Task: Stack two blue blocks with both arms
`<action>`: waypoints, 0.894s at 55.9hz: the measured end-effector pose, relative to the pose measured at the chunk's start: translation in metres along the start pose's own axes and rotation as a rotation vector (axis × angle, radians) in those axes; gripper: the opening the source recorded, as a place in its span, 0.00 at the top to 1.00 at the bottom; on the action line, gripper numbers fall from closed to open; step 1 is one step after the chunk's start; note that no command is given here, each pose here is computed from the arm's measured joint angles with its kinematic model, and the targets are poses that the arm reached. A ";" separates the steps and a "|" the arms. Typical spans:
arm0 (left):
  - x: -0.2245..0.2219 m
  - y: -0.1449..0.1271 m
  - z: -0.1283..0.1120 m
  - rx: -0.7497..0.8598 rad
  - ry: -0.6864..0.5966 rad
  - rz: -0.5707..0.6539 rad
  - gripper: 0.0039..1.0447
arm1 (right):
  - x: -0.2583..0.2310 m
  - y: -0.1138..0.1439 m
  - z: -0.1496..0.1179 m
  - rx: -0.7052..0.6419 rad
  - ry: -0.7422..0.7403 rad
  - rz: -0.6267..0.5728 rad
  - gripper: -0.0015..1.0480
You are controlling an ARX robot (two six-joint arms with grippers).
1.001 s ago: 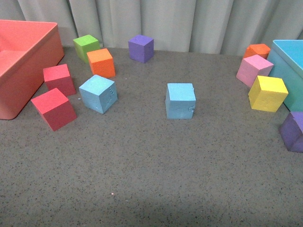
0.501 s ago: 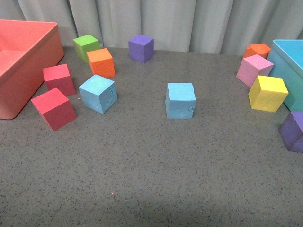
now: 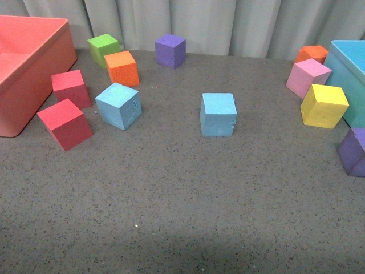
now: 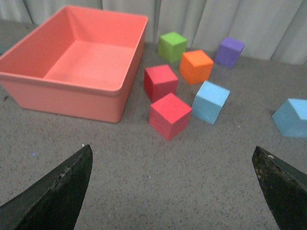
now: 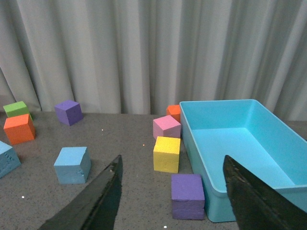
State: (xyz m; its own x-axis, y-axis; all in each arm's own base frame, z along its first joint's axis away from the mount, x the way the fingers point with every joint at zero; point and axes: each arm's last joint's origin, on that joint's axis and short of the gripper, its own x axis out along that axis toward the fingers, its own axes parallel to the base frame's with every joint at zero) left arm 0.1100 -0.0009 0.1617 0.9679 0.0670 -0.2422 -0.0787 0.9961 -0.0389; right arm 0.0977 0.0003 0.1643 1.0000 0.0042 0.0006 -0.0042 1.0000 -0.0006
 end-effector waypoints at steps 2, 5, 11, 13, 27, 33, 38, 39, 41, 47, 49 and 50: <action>0.006 -0.002 0.001 0.003 0.011 -0.002 0.06 | 0.000 0.000 0.000 0.000 0.000 0.000 0.28; 0.016 -0.005 0.008 -0.010 0.013 -0.016 0.06 | 0.000 0.000 0.000 0.000 0.000 -0.001 0.20; 0.045 -0.017 0.031 -0.012 -0.012 -0.055 0.06 | 0.000 0.000 0.000 0.001 0.000 0.000 0.08; 0.056 -0.021 0.038 -0.005 -0.014 -0.070 0.06 | 0.000 0.000 0.000 0.001 0.000 0.000 0.09; 0.165 -0.060 0.052 0.119 0.194 -0.168 0.06 | 0.000 0.000 0.000 0.001 0.000 0.000 0.09; 0.209 -0.074 0.055 0.166 0.258 -0.185 0.06 | 0.000 0.000 0.000 0.001 0.000 0.000 0.09; 0.238 -0.084 0.057 0.215 0.291 -0.220 0.06 | 0.000 0.000 0.000 0.001 0.000 0.000 0.09; 0.243 -0.086 0.057 0.224 0.299 -0.232 0.06 | 0.000 0.000 0.000 0.001 0.000 0.000 0.09; 0.252 -0.089 0.056 0.243 0.315 -0.249 0.06 | 0.000 0.000 0.000 0.001 0.000 0.000 0.09; 0.273 -0.095 0.054 0.294 0.347 -0.259 0.06 | 0.000 0.000 0.000 0.001 0.000 0.000 0.09; 0.281 -0.097 0.053 0.304 0.354 -0.272 0.06 | 0.000 0.000 0.000 0.001 0.000 0.000 0.09; 0.285 -0.098 0.052 0.311 0.352 -0.284 0.06 | 0.000 0.000 0.000 0.001 0.000 0.000 0.09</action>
State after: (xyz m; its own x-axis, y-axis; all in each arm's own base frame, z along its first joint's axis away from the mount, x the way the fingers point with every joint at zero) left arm 0.4061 -0.0766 0.1472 0.7984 -0.1767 -0.5756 0.2998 0.9457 0.1256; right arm 0.0977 0.0003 0.1643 1.0000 0.0038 0.0006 -0.0038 1.0000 0.0002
